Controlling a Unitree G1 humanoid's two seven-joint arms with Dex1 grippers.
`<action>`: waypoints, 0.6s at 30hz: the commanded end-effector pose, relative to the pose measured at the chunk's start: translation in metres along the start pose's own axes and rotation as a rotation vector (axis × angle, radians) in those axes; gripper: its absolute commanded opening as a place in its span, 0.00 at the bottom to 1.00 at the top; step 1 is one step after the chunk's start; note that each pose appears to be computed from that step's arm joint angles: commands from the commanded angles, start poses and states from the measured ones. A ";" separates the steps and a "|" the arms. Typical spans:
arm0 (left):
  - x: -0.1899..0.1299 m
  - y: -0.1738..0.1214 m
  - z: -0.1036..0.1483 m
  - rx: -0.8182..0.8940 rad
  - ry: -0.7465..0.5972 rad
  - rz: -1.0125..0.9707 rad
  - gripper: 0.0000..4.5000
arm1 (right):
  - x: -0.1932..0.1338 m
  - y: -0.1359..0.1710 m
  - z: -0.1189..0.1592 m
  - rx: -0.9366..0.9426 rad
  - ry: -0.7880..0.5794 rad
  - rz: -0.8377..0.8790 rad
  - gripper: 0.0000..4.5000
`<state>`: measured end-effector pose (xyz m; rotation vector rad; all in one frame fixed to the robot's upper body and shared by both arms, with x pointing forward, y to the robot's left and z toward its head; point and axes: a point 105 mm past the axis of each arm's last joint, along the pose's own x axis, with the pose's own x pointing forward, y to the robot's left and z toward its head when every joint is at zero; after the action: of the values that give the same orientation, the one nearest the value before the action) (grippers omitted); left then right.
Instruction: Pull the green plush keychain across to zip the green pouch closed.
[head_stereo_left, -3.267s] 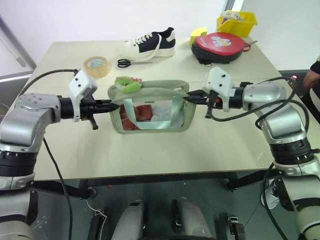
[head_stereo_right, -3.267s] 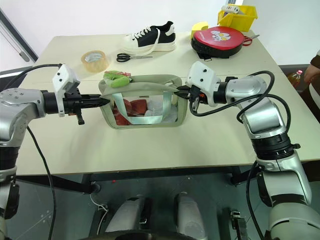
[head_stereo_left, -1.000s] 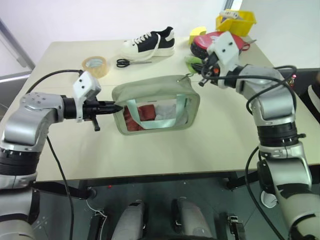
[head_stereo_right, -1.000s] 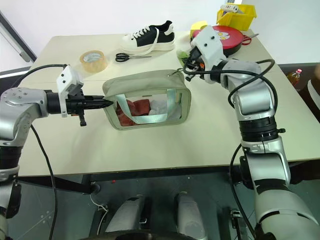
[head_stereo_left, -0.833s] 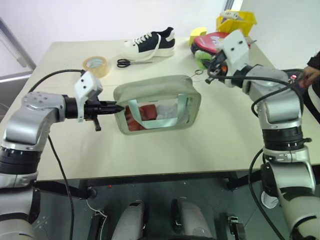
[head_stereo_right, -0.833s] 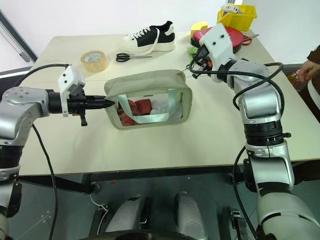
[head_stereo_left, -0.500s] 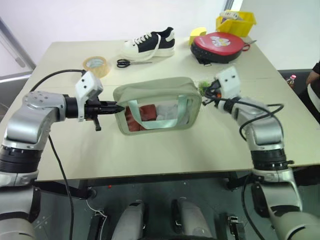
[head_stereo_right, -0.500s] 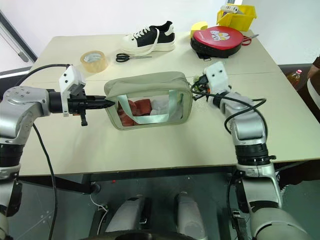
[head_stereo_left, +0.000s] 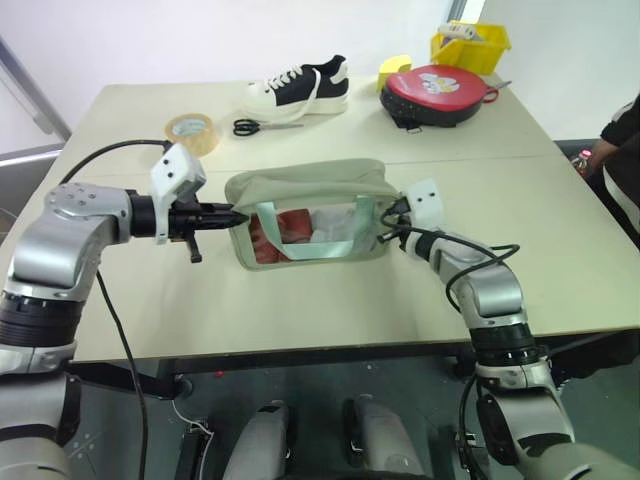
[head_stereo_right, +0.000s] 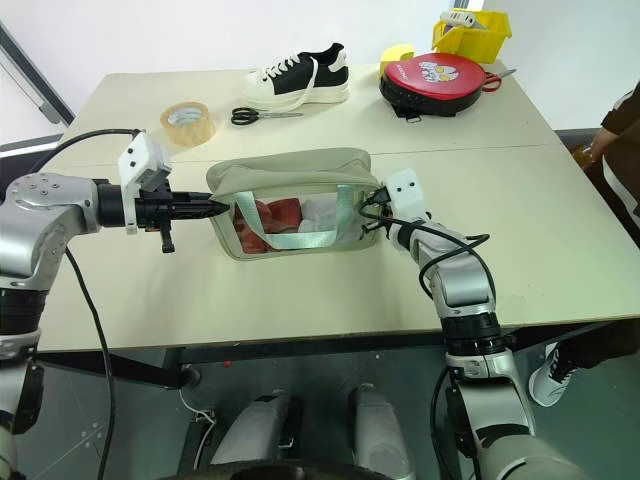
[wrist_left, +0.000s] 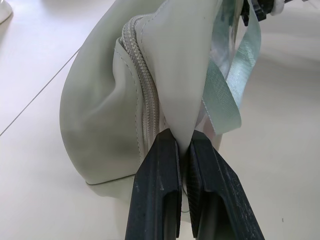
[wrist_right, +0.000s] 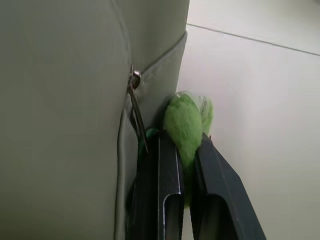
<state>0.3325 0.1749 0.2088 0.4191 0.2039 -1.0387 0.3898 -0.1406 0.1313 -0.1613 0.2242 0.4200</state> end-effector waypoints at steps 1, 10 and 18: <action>-0.003 0.002 0.005 0.035 -0.005 0.018 0.00 | -0.011 -0.013 0.036 0.017 -0.083 0.029 0.24; -0.002 0.005 0.005 0.042 -0.007 0.018 0.00 | -0.080 -0.028 0.105 -0.180 -0.105 0.394 0.98; -0.018 0.020 0.025 -0.044 -0.106 0.057 0.33 | -0.117 0.028 0.127 -0.177 -0.086 0.709 1.00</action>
<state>0.3424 0.1812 0.2192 0.3376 0.1861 -1.0091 0.3024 -0.1402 0.2683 -0.2198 0.2028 1.1410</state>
